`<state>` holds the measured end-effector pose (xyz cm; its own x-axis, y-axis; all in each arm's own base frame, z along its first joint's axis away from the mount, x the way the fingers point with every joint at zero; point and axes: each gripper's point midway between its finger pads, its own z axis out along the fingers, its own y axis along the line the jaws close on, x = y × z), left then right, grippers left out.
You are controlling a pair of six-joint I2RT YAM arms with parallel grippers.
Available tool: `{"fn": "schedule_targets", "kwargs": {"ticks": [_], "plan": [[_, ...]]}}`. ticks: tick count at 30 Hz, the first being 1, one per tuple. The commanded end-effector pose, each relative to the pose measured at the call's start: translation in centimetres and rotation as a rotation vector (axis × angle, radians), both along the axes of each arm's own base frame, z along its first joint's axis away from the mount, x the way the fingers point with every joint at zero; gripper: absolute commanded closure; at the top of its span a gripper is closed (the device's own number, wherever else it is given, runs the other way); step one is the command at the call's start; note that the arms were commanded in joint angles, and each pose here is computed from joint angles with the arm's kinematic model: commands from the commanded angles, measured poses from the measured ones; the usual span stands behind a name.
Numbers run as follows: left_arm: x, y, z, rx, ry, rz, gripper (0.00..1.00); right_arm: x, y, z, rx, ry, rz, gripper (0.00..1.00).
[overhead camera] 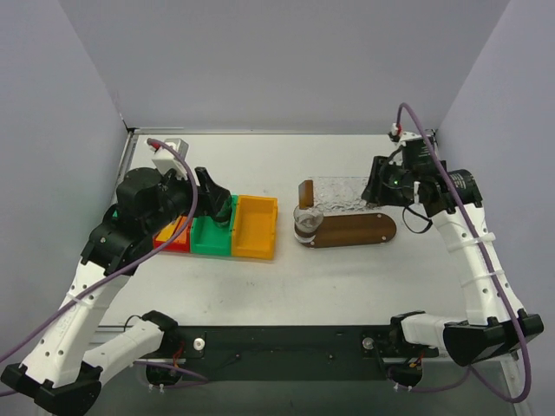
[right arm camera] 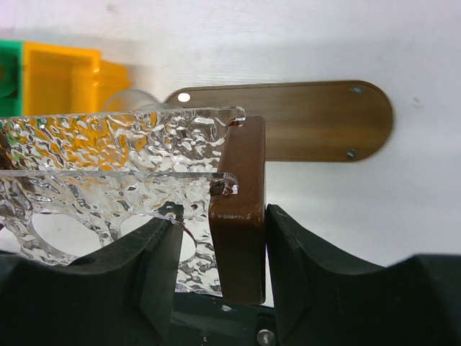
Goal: Prepare toiletry sets of a toothbrush and toothpaste on the tray
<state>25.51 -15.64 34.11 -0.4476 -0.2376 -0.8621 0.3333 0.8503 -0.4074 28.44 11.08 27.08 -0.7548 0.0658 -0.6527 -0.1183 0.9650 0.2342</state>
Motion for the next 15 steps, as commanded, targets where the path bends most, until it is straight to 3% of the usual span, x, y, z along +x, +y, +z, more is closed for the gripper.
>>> {"fn": "schedule_targets", "kwargs": {"ticks": [1, 15], "plan": [[1.4, 0.1, 1.1, 0.061, -0.037, 0.002, 0.19, -1.8, -3.3, 0.4, 0.015, 0.067, -0.055, 1.0], [1.6, -0.1, -1.2, 0.056, 0.034, 0.015, 0.2, 0.4, -11.3, -7.1, -0.072, 0.327, -0.118, 1.0]]}}
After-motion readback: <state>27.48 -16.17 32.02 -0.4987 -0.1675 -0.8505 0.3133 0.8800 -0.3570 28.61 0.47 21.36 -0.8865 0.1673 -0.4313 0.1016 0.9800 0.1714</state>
